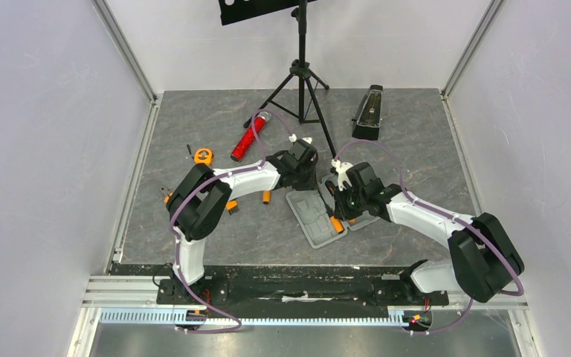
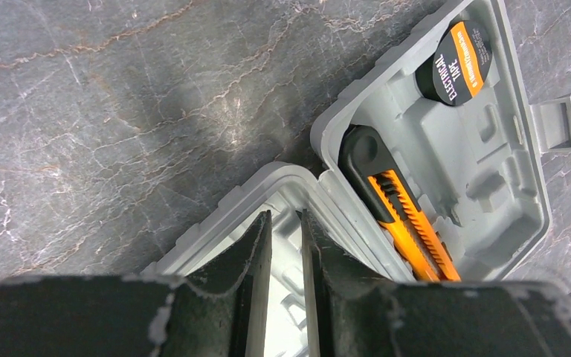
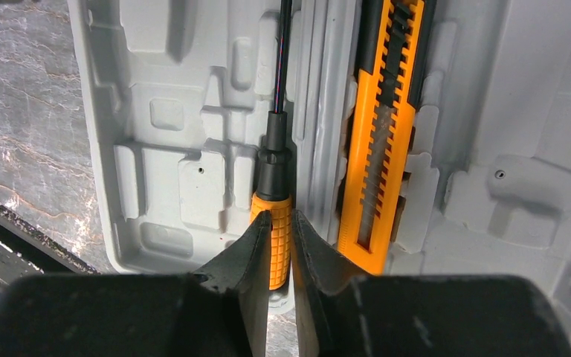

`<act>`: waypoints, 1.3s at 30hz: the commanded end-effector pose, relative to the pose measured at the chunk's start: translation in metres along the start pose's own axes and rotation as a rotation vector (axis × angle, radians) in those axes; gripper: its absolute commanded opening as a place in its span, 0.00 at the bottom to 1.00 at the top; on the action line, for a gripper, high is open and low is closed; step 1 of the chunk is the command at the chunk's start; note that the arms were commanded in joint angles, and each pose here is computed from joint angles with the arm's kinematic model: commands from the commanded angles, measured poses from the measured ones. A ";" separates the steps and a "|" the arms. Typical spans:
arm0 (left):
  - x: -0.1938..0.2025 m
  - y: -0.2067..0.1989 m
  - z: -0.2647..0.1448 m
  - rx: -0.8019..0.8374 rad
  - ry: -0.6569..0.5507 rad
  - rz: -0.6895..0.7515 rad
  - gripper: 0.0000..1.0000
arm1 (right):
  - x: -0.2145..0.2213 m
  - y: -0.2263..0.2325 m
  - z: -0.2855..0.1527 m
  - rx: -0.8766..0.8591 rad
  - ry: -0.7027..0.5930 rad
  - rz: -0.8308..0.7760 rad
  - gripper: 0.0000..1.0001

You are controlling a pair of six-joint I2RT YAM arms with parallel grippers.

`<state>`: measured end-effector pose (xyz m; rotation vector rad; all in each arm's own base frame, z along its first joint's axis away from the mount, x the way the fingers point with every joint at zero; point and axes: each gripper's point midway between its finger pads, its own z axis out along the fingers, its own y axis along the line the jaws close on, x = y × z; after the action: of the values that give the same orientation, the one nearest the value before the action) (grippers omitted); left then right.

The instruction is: Pack the tool kit

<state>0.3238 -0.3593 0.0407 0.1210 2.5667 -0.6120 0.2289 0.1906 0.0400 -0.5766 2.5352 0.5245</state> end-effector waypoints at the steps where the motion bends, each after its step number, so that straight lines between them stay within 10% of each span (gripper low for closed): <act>1: -0.016 -0.018 -0.016 0.056 -0.067 -0.063 0.27 | 0.000 -0.002 0.001 0.014 -0.004 -0.030 0.18; 39: 0.001 -0.019 -0.003 0.081 -0.012 -0.161 0.17 | -0.002 0.016 0.002 -0.059 0.029 -0.063 0.18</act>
<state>0.3160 -0.3665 0.0455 -0.0468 2.5597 -0.7438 0.2221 0.2000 0.0416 -0.6556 2.5401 0.5559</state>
